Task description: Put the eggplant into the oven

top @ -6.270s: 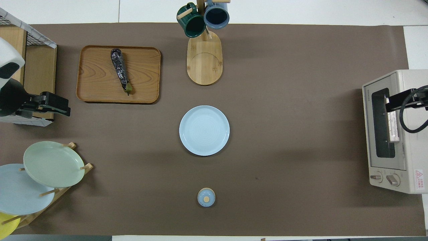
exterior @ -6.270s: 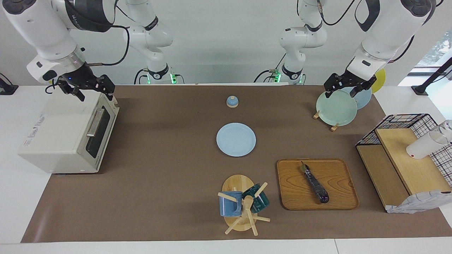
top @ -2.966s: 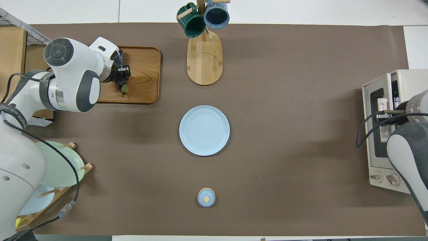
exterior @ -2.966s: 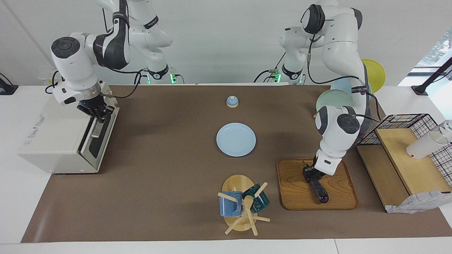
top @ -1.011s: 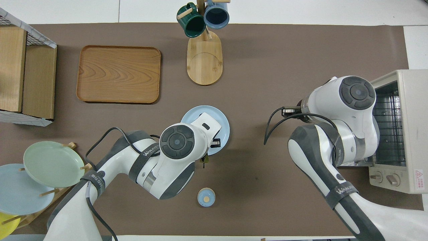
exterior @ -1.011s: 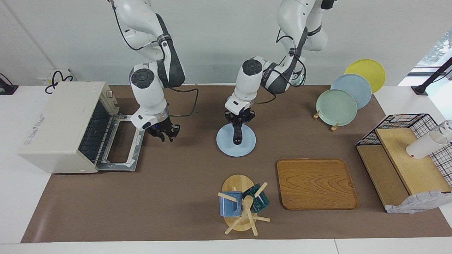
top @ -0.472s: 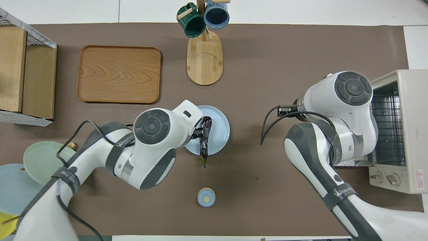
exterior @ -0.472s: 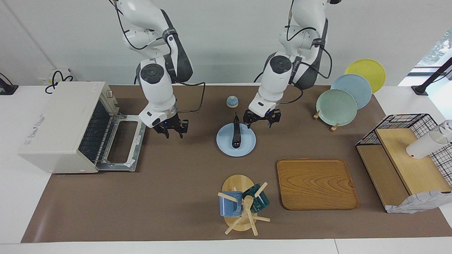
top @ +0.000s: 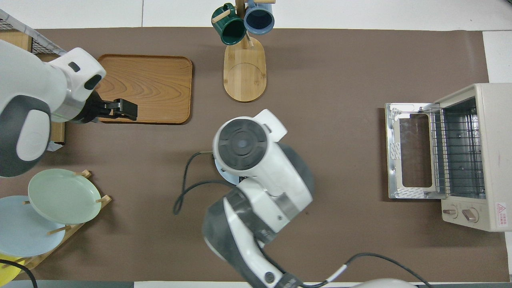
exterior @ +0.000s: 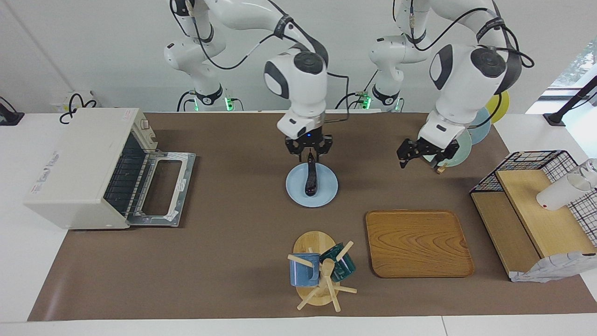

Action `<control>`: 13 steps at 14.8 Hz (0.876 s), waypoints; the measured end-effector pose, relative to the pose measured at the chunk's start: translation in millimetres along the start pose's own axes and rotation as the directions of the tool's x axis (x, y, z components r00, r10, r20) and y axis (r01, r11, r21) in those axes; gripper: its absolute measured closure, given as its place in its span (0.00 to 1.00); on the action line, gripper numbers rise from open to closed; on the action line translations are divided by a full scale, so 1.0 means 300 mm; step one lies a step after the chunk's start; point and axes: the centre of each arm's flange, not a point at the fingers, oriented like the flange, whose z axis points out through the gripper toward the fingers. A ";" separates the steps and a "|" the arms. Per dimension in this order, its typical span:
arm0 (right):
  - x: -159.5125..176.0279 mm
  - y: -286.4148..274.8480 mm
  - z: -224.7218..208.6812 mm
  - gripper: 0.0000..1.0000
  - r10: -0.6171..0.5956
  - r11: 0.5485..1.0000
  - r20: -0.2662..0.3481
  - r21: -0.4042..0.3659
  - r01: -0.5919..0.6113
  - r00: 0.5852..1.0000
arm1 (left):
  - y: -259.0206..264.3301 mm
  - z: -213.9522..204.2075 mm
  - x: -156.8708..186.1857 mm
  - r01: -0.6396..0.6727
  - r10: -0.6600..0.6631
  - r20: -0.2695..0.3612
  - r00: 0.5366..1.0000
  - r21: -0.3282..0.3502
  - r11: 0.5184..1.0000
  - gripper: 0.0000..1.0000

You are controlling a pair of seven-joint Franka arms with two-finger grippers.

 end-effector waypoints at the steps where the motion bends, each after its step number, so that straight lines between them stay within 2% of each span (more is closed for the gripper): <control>1: -0.024 -0.089 0.047 0.48 -0.018 1.000 -0.022 -0.010 0.018 1.000 | -0.032 -0.023 0.002 0.009 -0.009 -0.006 1.000 0.002 1.000 0.00; 2: -0.035 -0.140 0.103 0.49 -0.030 1.000 -0.037 -0.008 0.030 0.999 | -0.055 -0.044 -0.003 0.011 -0.011 -0.005 1.000 0.006 1.000 0.00; 4: -0.024 -0.152 0.214 0.60 -0.033 0.999 -0.059 0.012 0.034 0.998 | -0.075 -0.097 -0.035 -0.001 0.001 0.008 1.000 0.020 1.000 0.00; 9: -0.026 -0.095 0.350 0.57 -0.051 0.999 -0.098 0.003 0.052 0.994 | -0.098 -0.243 -0.146 0.009 -0.011 0.031 0.999 0.048 0.999 0.00; 10: -0.032 -0.092 0.366 0.53 -0.062 0.998 -0.109 -0.001 0.063 0.992 | -0.098 -0.258 -0.159 0.008 -0.010 0.035 0.999 0.055 0.998 0.00; 13: -0.068 -0.097 0.414 0.54 -0.083 0.996 -0.123 0.017 0.085 0.989 | -0.094 -0.312 -0.171 0.004 -0.006 0.039 0.999 0.061 0.998 0.00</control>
